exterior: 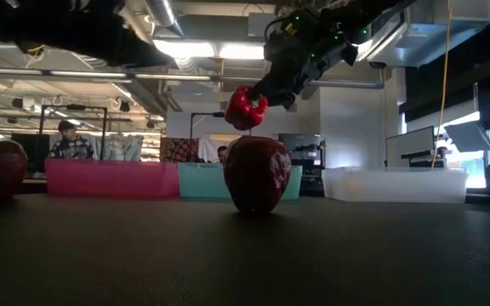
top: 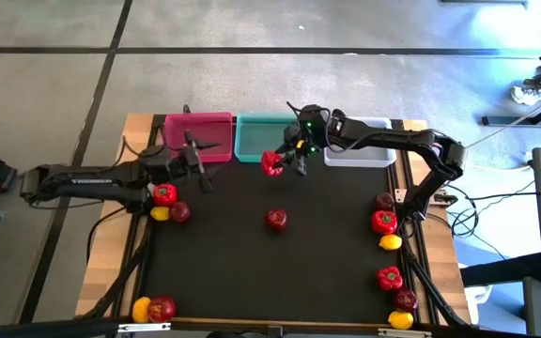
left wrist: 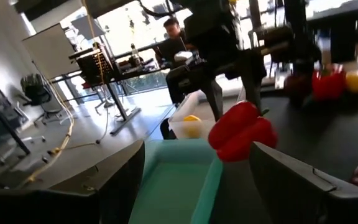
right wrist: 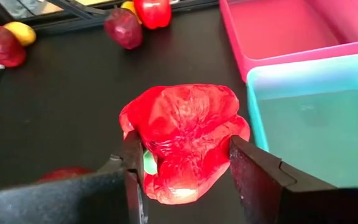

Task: Sort produce into baskets
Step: Put the red bell pepper into the green bin

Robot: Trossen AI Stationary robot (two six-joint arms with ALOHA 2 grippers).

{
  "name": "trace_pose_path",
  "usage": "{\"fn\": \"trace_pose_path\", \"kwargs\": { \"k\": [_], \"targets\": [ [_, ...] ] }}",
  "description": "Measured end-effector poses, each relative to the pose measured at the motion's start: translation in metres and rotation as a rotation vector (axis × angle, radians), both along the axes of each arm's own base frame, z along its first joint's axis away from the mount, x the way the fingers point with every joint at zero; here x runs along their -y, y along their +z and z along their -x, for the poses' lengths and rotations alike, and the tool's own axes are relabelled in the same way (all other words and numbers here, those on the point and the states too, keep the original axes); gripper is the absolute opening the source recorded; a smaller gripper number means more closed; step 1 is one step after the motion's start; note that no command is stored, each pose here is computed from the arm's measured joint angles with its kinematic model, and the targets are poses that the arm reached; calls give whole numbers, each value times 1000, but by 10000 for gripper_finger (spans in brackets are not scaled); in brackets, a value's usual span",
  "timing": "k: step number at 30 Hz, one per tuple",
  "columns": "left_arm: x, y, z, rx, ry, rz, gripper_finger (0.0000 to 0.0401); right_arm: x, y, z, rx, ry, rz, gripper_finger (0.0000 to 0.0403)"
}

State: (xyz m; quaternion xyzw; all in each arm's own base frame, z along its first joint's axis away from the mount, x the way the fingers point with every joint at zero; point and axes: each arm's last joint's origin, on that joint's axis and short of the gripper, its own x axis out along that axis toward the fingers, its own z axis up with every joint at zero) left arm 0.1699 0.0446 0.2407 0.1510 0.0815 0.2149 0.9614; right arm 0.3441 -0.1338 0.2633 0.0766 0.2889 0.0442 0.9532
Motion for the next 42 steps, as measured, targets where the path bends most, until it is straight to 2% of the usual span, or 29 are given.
{"fn": "trace_pose_path", "kwargs": {
  "k": [5,9,16,20,24,27,32,38,42],
  "targets": [
    [1,5,-27,-92,-70,-58,285,-1,0,0,4,10,-54,149],
    [6,6,-50,-135,-155,-48,285,-2,1,0,12,42,-89,149],
    [12,1,-82,-208,-223,-52,285,-4,1,0,22,80,-117,149],
    [16,-5,-96,-252,-265,-71,285,-5,1,0,24,88,-123,149],
    [16,-10,-106,-281,-273,-84,285,-8,2,-1,35,128,-145,149],
    [15,-12,-110,-294,-273,-89,285,-9,1,-2,26,111,-130,149],
    [14,-15,-110,-319,-252,-80,285,-7,-3,1,-40,33,-80,149],
    [14,-19,-108,-335,-234,8,285,-12,-16,13,-218,24,-150,153],
    [15,-22,-107,-348,-219,68,285,-17,-25,26,-378,32,-206,179]
  ]
}}
